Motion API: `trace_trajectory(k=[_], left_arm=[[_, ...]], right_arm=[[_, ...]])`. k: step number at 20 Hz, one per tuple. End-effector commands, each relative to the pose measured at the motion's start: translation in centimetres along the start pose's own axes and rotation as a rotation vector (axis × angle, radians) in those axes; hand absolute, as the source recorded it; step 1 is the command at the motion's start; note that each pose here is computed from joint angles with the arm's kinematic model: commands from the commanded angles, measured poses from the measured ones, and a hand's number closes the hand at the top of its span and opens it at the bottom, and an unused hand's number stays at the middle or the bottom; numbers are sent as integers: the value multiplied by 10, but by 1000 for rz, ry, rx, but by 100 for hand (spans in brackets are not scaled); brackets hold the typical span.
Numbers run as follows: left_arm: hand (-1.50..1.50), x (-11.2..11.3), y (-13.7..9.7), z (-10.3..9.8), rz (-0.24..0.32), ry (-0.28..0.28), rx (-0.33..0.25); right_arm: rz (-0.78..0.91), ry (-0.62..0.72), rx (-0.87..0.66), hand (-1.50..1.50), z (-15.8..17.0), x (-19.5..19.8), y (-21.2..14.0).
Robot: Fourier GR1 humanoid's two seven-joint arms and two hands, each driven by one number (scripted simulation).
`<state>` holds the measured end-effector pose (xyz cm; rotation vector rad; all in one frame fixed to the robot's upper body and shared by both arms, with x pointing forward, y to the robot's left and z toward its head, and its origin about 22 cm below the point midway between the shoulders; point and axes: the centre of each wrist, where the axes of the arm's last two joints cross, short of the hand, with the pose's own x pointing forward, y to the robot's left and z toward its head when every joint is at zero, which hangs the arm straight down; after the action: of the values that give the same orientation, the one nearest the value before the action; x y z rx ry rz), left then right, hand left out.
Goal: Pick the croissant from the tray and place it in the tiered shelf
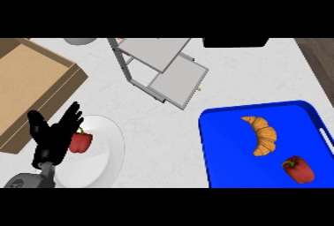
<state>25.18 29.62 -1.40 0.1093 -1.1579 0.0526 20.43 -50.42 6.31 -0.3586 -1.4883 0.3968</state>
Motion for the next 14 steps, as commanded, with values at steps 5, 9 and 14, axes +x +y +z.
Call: trace_trajectory(k=[5, 9, 14], left_arm=[[0, -4, -2, -5, 6, 28, 0], [0, -8, 7, -3, -7, 46, 14], [0, -31, 7, 6, 8, 48, -15]], right_arm=[[183, 98, 170, -150, -24, 83, 25], [205, 179, 99, -150, -17, 104, 61], [280, 270, 24, -150, -36, 126, 87]])
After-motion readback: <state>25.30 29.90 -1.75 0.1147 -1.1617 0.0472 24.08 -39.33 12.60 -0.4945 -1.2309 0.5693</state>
